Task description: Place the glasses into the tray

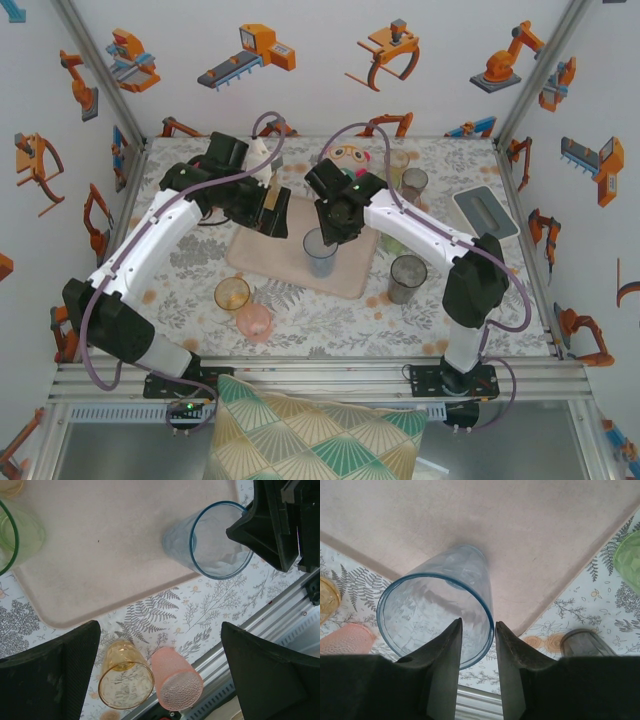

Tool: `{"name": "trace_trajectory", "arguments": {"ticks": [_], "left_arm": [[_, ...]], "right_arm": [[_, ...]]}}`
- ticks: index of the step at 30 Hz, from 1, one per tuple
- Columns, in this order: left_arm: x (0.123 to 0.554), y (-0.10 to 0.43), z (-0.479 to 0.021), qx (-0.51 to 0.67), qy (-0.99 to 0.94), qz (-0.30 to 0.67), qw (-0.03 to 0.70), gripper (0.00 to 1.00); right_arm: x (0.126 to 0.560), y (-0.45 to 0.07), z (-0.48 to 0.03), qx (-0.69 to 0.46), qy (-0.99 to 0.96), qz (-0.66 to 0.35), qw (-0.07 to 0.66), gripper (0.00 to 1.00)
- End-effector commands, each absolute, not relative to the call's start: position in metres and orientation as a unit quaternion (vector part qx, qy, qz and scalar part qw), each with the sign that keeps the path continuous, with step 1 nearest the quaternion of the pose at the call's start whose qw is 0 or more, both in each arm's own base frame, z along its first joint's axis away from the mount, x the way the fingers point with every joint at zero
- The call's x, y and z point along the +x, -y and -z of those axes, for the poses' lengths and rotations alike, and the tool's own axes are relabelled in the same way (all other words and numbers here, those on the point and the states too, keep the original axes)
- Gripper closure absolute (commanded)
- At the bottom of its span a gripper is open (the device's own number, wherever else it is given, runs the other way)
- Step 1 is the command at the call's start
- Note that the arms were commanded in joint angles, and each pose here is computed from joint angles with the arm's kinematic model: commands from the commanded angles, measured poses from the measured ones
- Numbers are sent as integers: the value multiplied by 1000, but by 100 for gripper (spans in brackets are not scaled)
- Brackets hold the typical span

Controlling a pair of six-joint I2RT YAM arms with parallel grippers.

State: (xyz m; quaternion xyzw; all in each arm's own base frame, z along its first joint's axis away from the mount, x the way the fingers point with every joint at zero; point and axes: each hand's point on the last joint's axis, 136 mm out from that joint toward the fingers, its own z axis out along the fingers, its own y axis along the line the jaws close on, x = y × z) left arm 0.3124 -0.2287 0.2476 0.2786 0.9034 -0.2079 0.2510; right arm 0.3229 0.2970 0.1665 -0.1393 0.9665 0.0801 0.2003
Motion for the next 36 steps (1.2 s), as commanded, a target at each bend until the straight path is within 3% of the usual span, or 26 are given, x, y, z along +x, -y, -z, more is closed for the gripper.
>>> {"name": "trace_trajectory", "arguments": {"ticks": [1, 9, 17, 26, 36], "left_arm": [[318, 227, -258, 284, -900, 194, 267, 1], [320, 228, -276, 307, -890, 186, 282, 1], [326, 248, -270, 342, -885, 185, 257, 2], [332, 286, -239, 345, -893, 171, 234, 7], [336, 311, -211, 332, -905, 153, 219, 10]], "right_arm": [[322, -296, -206, -144, -956, -106, 234, 63], [316, -284, -236, -137, -950, -118, 256, 62], [303, -225, -272, -72, -943, -93, 312, 62], [271, -181, -269, -29, -940, -91, 327, 63], [264, -175, -261, -17, -939, -98, 329, 63]]}}
